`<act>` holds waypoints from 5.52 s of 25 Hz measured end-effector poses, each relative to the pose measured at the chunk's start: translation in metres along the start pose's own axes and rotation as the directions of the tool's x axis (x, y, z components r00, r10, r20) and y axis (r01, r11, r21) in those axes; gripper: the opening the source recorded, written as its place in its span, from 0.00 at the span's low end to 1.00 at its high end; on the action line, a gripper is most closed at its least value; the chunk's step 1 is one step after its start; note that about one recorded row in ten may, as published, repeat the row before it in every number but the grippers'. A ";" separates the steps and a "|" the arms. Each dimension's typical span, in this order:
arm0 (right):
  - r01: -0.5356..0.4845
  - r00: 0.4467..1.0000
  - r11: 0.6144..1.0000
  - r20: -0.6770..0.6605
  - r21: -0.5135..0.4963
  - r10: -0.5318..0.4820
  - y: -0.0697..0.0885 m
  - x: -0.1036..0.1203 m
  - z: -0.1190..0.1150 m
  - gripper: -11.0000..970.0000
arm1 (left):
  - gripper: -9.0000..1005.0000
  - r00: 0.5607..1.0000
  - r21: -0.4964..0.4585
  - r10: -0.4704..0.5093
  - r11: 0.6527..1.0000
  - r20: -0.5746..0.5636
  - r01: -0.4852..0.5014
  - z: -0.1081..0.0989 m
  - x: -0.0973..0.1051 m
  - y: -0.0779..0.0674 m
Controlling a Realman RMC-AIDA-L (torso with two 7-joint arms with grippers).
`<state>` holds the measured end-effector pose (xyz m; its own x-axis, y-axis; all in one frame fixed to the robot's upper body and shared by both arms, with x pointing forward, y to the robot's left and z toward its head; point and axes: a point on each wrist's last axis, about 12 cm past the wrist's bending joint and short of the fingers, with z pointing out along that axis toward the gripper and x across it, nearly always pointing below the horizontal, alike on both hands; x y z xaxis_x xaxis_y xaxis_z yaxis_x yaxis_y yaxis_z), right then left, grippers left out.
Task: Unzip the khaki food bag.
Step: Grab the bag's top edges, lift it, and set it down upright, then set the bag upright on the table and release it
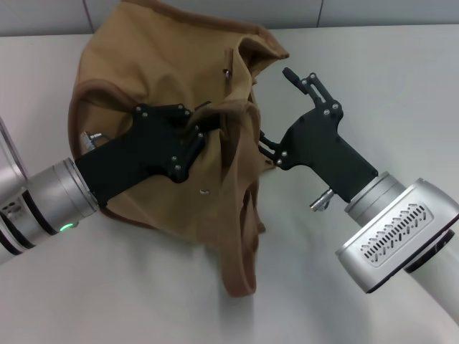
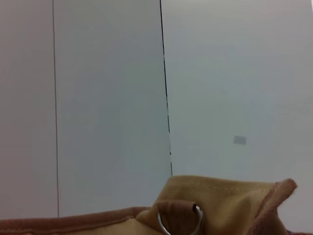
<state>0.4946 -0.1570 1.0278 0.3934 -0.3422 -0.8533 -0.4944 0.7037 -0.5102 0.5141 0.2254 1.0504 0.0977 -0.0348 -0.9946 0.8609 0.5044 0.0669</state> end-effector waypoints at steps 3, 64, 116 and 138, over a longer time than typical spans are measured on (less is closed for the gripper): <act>0.015 1.000 1.000 -0.025 -0.006 -0.016 -0.003 0.005 -0.002 0.87 | 0.07 1.000 -0.001 0.000 1.000 0.000 0.000 0.000 0.000 0.000; -0.069 0.997 0.995 0.041 -0.074 0.072 0.004 -0.001 -0.006 0.02 | 0.07 0.987 -0.021 -0.025 0.999 0.161 0.029 -0.006 -0.014 -0.004; -0.236 0.972 0.960 -0.063 -0.151 0.229 -0.057 0.026 0.011 0.63 | 0.07 0.929 -0.332 -0.153 0.904 0.337 0.269 -0.045 -0.010 0.005; -0.484 0.874 0.874 -0.062 -0.044 0.481 -0.102 0.025 0.034 0.07 | 0.11 0.938 -0.294 -0.156 0.923 0.309 0.250 -0.036 -0.010 0.006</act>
<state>0.5809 -0.2156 1.0623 0.0584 0.0009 -0.9983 -0.6564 0.7535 -0.0377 0.5006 0.2597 1.0584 0.1117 -0.3778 -0.9191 0.6720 0.7101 -0.2102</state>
